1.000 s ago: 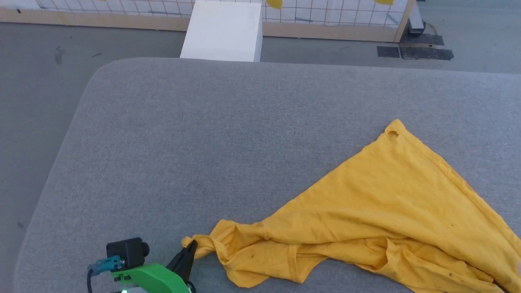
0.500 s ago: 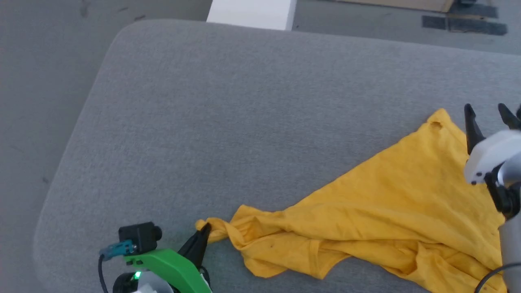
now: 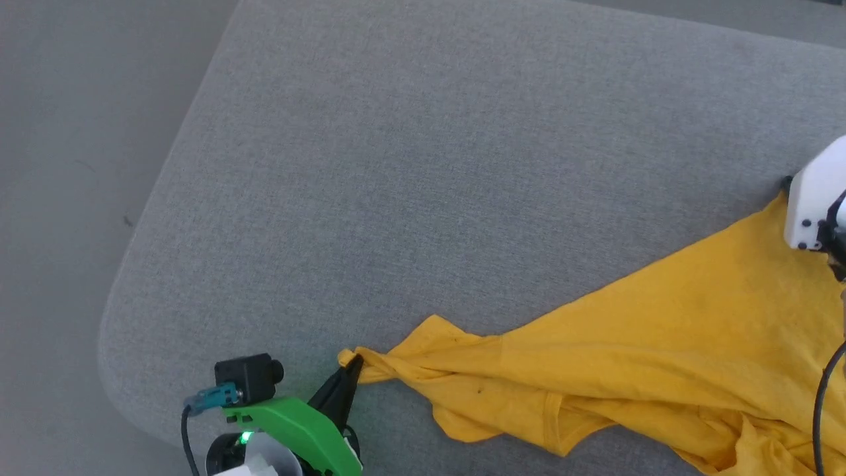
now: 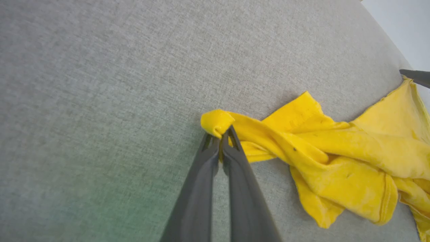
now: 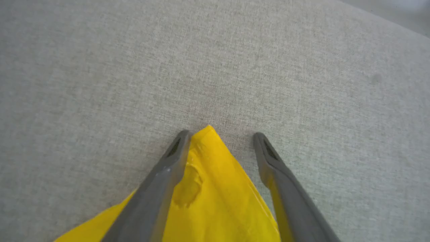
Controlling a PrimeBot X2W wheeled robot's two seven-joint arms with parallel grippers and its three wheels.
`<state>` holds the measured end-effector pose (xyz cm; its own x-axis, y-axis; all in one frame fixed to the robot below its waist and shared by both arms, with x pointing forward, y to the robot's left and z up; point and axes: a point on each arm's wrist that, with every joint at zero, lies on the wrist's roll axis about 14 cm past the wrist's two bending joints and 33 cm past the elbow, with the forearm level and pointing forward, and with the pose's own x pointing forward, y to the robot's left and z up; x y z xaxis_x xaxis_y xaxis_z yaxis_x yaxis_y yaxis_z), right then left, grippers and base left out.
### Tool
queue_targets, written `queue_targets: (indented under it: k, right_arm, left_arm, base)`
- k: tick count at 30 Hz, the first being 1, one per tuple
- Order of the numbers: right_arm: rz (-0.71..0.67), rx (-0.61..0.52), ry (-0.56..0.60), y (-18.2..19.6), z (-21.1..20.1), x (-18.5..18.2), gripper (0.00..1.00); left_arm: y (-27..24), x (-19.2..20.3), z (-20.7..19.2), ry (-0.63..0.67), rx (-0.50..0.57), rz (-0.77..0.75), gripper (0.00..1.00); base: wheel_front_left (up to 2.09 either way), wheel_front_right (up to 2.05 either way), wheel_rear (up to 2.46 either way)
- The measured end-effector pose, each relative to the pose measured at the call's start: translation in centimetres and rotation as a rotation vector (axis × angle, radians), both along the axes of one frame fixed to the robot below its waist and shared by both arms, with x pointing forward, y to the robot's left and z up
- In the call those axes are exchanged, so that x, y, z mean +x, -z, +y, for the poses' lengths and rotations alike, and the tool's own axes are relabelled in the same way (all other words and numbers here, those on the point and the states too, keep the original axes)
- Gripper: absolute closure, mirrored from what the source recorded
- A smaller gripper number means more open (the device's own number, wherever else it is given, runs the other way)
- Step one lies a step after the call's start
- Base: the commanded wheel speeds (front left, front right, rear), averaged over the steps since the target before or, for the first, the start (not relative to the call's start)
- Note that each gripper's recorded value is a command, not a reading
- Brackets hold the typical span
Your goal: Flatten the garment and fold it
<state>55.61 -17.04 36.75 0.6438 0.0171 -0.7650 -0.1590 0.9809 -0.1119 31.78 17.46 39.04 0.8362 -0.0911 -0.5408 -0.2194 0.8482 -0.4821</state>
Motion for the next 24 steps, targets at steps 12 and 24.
queue_targets:
  k: [12, 24]
  right_arm:
    - [-0.105, 0.080, 0.033, -1.6, -0.2, -2.3, 1.00]
    - [-0.422, 0.198, 0.269, -6.1, -6.6, -11.3, 1.00]
  left_arm:
    - [-0.6, 0.5, -0.3, 0.020, 0.003, -0.030, 1.00]
    - [-2.5, 1.5, -1.7, 0.109, 0.021, -0.090, 1.00]
  base:
    - [0.00, 0.00, 0.00]
    - [0.00, 0.00, 0.00]
